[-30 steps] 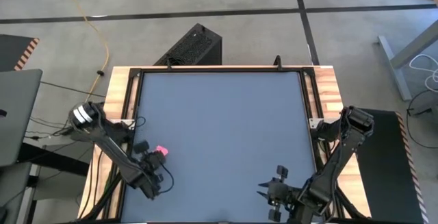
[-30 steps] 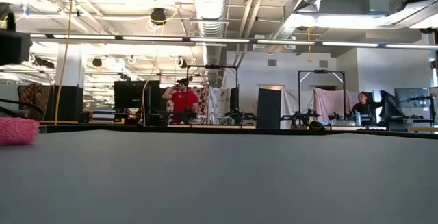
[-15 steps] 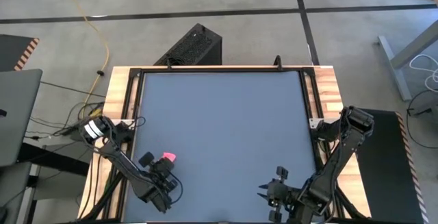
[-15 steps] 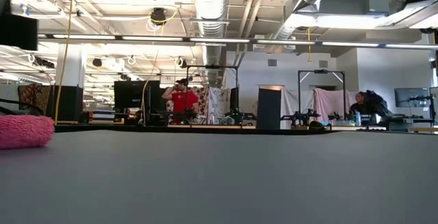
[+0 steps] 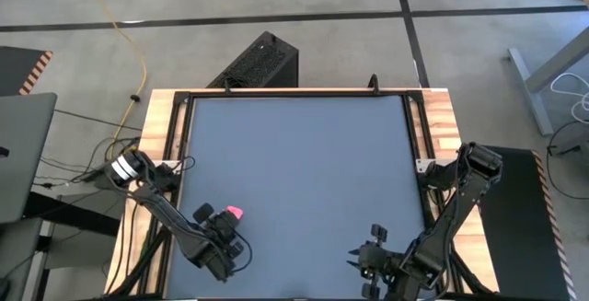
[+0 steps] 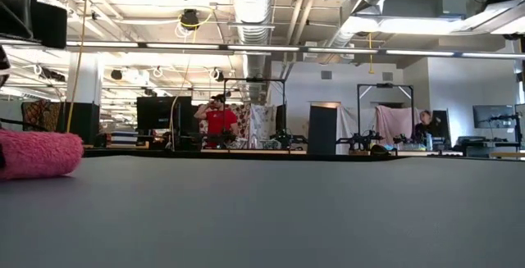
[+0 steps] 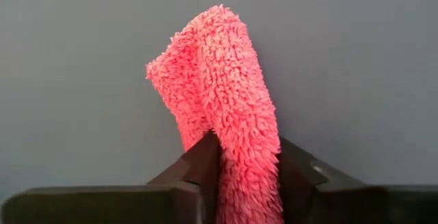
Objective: Roll towel
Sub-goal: Roll the microfiber towel, then return to Home Position
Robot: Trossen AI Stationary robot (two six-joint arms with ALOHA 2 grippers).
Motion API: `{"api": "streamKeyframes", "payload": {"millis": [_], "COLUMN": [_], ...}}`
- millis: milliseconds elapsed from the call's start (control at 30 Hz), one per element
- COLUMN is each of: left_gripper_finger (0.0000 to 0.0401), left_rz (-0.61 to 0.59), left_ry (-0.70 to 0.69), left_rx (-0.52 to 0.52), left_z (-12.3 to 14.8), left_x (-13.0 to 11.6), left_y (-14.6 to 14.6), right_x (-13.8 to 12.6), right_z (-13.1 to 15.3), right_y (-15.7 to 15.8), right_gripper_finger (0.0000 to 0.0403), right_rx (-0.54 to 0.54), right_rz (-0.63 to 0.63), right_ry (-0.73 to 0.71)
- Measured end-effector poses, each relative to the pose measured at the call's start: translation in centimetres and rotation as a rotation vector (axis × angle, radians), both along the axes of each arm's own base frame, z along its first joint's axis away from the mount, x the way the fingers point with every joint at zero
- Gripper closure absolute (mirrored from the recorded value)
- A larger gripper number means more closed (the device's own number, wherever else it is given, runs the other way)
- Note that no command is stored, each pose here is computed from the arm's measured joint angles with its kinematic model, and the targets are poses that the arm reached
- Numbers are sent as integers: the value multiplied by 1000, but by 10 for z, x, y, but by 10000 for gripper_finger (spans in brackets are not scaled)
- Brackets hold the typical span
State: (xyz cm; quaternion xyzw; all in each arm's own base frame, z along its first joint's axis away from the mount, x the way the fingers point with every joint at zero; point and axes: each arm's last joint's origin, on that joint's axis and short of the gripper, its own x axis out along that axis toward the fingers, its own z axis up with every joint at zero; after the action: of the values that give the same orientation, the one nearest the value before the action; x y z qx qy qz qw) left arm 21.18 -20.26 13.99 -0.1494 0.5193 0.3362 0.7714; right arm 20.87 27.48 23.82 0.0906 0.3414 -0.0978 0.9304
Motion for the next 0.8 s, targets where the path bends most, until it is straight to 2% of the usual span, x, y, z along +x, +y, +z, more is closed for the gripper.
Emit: {"api": "streamKeyframes", "payload": {"millis": [167, 300, 567, 800], "left_gripper_finger": [260, 239, 233, 234], "left_rz": [0, -2, -38, -95], "left_ry": [35, 37, -41, -162], "left_rx": [11, -9, -50, 1], "left_z": [8, 17, 44, 61], "left_x": [-5, -8, -12, -11], "left_y": [4, 7, 12, 18], "right_x": [0, 0, 3, 9], "right_z": [0, 0, -1, -1], "right_y": [0, 0, -2, -7], "right_gripper_finger": [269, 269, 269, 269], "right_rx": [-4, -4, 7, 32], "right_rz": [2, 1, -2, -9], "right_ry": [2, 2, 18, 51]}}
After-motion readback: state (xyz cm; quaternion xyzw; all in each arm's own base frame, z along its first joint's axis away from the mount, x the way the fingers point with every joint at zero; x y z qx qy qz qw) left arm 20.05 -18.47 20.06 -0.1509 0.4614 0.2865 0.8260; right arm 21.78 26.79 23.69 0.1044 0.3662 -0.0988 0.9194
